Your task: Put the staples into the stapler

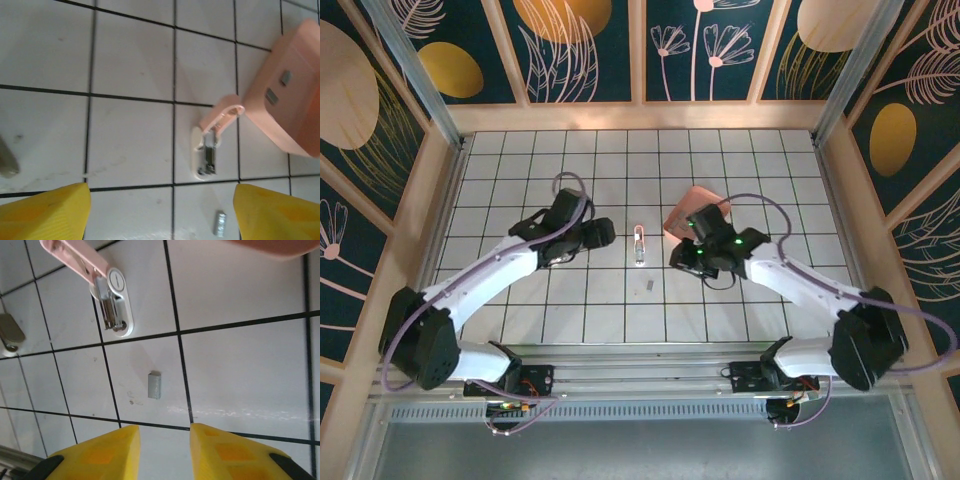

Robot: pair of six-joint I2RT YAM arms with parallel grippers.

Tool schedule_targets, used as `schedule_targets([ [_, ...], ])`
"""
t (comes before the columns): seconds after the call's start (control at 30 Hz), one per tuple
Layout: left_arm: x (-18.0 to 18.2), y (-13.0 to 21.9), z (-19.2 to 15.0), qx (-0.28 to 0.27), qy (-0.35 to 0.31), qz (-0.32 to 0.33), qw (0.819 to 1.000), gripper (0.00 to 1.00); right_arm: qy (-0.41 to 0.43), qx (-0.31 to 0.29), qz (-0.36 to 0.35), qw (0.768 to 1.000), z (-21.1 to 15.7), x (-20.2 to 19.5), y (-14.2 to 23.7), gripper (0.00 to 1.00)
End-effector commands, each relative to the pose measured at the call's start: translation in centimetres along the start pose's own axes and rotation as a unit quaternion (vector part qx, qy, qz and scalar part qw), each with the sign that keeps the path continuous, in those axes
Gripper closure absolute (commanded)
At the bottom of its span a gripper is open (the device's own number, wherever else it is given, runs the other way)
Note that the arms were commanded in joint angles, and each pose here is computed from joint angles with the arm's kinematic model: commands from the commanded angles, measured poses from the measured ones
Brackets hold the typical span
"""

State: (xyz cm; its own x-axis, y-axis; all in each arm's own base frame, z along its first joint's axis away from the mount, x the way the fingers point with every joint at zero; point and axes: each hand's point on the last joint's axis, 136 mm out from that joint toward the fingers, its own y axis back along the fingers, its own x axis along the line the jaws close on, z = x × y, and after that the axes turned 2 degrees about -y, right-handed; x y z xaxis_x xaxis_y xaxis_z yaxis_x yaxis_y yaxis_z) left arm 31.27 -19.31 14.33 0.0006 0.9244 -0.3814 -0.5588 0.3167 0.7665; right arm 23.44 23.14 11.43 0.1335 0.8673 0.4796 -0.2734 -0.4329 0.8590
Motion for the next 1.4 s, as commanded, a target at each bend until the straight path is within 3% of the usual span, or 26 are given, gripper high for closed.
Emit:
schedule_targets([
  [0.0, 0.8, 1.0, 2.7, -0.088, 0.008, -0.012, 0.996, 0.2, -0.019, 0.019, -0.042, 0.999, -0.8, 0.2, -1.5, 0.67],
  [0.07, 1.8, 1.3, 3.1, -0.114, 0.002, -0.004, 0.993, 0.14, -0.016, 0.038, -0.055, 0.998, -1.2, 0.7, -2.7, 0.66],
  [0.37, 5.1, 1.6, 2.5, -0.163, -0.031, 0.036, 0.985, 0.07, 0.02, 0.104, -0.113, 0.988, -2.5, 2.0, -6.9, 0.65],
  [0.73, 6.3, 1.1, 0.8, -0.146, -0.045, 0.047, 0.987, 0.07, 0.03, 0.139, -0.141, 0.98, -3.9, 1.1, -9.5, 0.65],
  [1.37, 5.9, 0.9, 0.5, -0.136, -0.048, 0.036, 0.989, 0.08, 0.054, 0.145, -0.155, 0.976, -3.5, 1.1, -10.9, 0.69],
])
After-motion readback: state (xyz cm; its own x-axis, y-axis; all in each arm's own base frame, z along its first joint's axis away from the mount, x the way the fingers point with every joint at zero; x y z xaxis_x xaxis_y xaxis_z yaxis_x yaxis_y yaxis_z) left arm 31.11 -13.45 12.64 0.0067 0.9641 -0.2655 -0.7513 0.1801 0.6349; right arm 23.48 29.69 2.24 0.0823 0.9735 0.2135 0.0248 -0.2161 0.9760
